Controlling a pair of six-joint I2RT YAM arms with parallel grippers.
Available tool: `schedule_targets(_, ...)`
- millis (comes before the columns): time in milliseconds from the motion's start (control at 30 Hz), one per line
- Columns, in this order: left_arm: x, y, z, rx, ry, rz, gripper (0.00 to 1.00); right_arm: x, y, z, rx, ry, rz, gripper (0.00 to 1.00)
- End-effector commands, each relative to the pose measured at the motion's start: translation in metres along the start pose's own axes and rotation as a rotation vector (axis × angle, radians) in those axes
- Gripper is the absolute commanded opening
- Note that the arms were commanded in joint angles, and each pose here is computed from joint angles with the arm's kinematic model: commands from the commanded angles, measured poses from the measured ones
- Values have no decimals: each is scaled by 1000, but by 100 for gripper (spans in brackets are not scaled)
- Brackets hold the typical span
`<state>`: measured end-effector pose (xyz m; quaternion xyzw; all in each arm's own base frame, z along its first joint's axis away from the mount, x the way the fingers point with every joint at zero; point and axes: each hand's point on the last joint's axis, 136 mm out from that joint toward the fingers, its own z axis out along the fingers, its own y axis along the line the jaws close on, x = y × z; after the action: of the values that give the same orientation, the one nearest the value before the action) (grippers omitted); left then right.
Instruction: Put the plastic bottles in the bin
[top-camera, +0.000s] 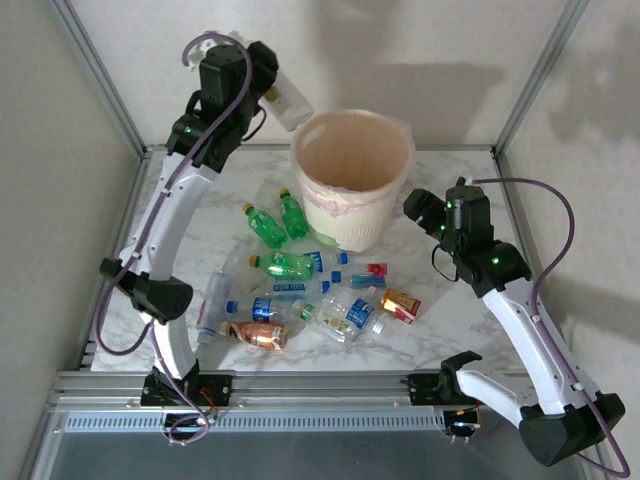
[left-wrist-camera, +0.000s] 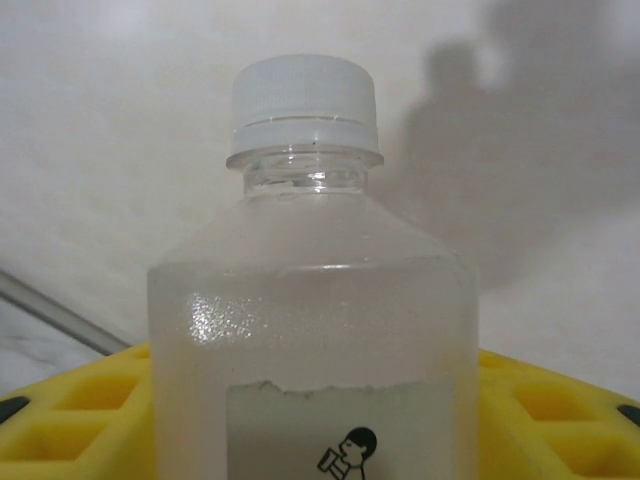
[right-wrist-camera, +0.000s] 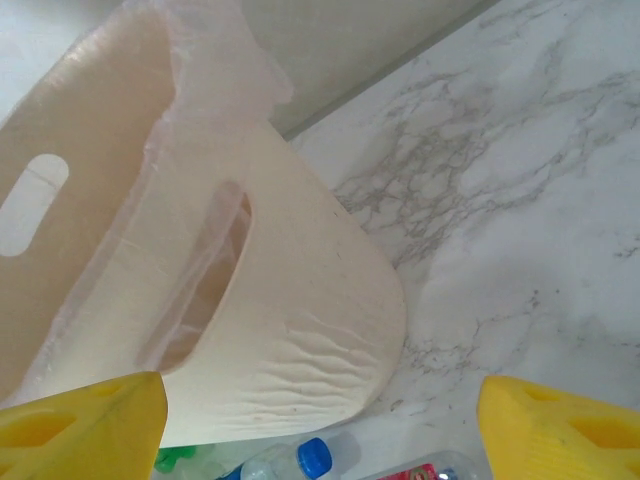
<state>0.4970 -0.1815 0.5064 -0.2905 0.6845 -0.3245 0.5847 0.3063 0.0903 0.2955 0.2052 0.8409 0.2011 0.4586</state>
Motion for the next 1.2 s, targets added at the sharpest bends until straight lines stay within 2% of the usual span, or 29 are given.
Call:
schedule_targets(0,66,-13,23,73,180,33,53,3,-8,-1,10,-6,40,81)
schedule_targets(267,152,3,45,29,328,79,51,12,-21,-4,36,5,56,81)
schedule_targets(567,185,31,47,-74,382,148,51,15,-21,2,34,15,65,81)
schedule_targets(867,201,38,39,-118,400,175,66,10,-22,1,43,4,65,82)
schedule_targets(1167,176,21,27,-85,349,177,76,5,-26,-3,54,-8,66,83)
